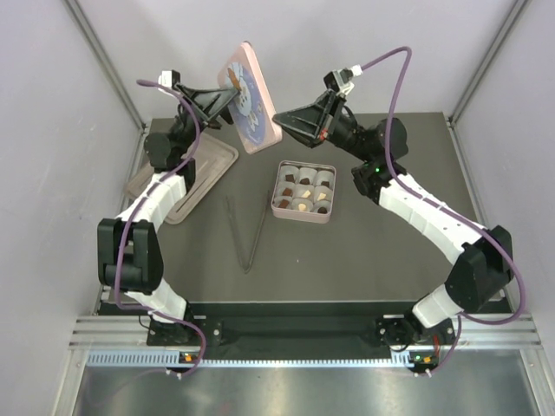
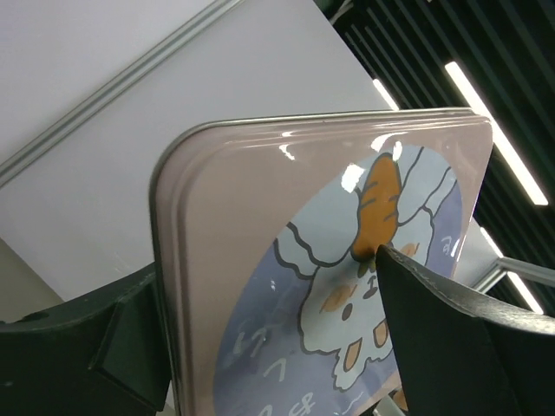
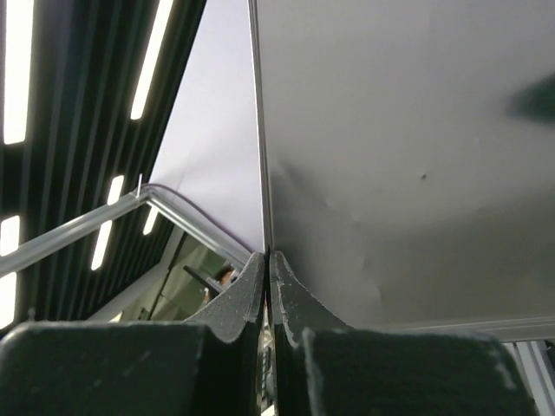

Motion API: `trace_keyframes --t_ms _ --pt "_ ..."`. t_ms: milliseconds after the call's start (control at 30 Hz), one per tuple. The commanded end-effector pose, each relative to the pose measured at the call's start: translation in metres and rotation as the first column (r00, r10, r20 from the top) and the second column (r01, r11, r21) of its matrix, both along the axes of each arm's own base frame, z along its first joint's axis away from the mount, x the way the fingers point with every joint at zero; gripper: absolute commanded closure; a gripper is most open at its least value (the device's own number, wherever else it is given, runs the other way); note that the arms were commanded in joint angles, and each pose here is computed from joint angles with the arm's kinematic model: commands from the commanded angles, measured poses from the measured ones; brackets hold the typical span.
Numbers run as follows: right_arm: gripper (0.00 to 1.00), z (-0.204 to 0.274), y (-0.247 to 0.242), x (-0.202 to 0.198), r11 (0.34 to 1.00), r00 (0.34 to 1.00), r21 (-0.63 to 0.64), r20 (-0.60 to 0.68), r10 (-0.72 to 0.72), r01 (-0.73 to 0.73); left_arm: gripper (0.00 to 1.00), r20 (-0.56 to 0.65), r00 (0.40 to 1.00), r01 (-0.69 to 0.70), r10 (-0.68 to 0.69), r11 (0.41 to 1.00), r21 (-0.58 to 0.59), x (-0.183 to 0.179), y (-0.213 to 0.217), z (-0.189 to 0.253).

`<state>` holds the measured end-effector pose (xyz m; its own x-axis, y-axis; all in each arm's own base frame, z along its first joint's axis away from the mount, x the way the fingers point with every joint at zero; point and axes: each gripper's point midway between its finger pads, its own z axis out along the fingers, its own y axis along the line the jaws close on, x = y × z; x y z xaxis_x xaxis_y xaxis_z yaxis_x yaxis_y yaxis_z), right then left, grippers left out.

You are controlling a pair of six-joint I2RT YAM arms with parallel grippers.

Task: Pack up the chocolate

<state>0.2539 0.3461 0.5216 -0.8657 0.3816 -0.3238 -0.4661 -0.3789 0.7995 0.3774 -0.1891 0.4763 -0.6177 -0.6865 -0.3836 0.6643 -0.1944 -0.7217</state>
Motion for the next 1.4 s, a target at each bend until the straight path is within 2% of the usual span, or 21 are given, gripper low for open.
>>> trace_keyframes --t_ms 0,400,533,567,600,700,767,833,867,900,967,1133,1233,1367 --pt "1.0 -0.005 -0.015 0.006 1.0 1.0 0.021 0.012 -0.012 0.012 0.13 0.444 0.896 0.027 0.011 0.996 -0.081 -0.096 0.012 0.053" --pt "1.0 -0.069 -0.035 0.053 0.994 0.991 -0.066 -0.099 -0.088 0.082 0.36 0.352 0.936 0.041 -0.01 0.996 -0.083 -0.092 0.011 0.03" --pt "1.0 -0.09 -0.036 0.066 0.987 0.987 -0.116 -0.103 -0.119 0.107 0.51 0.317 0.948 0.059 -0.036 0.996 -0.064 -0.09 0.009 0.02" --pt "0.97 -0.1 -0.036 0.073 0.982 0.983 -0.146 -0.126 -0.134 0.116 0.6 0.308 0.951 0.059 -0.037 0.996 -0.062 -0.089 0.009 0.017" --pt "0.91 -0.106 -0.038 0.077 0.975 0.982 -0.171 -0.106 -0.159 0.139 0.63 0.292 0.956 0.06 -0.042 0.997 -0.055 -0.087 0.008 0.011" --pt "0.76 -0.128 -0.042 0.086 0.95 0.972 -0.253 -0.097 -0.212 0.182 0.7 0.252 0.967 0.06 -0.047 0.997 -0.046 -0.082 0.007 -0.003" --pt "0.69 -0.136 -0.044 0.089 0.934 0.968 -0.293 -0.08 -0.238 0.205 0.73 0.231 0.971 0.064 -0.054 0.997 -0.037 -0.079 0.005 -0.01" --pt "0.57 -0.157 -0.047 0.093 0.888 0.961 -0.393 -0.034 -0.275 0.24 0.74 0.191 0.979 0.073 -0.068 0.997 -0.019 -0.073 0.003 -0.024" --pt "0.57 -0.152 -0.047 0.091 0.889 0.961 -0.386 -0.025 -0.277 0.246 0.75 0.188 0.98 0.074 -0.07 0.997 -0.015 -0.073 0.002 -0.025" --pt "0.55 -0.163 -0.049 0.093 0.862 0.958 -0.433 0.012 -0.288 0.264 0.75 0.165 0.983 0.078 -0.075 0.997 -0.01 -0.07 0.001 -0.031" --pt "0.55 -0.168 -0.05 0.09 0.832 0.954 -0.47 0.085 -0.288 0.293 0.76 0.139 0.987 0.081 -0.08 0.997 0.002 -0.067 0.0 -0.04" --pt "0.59 -0.189 -0.061 0.083 0.781 0.947 -0.538 0.137 -0.29 0.317 0.79 0.018 0.99 0.14 -0.142 0.987 0.081 -0.056 -0.013 -0.074" --pt "0.55 -0.207 -0.072 0.085 0.757 0.941 -0.562 0.152 -0.303 0.334 0.83 -0.066 0.978 0.204 -0.196 0.969 0.141 -0.053 -0.022 -0.096" --pt "0.53 -0.222 -0.078 0.083 0.743 0.945 -0.583 0.201 -0.258 0.327 0.82 -0.134 0.959 0.27 -0.248 0.945 0.183 -0.056 -0.028 -0.112"
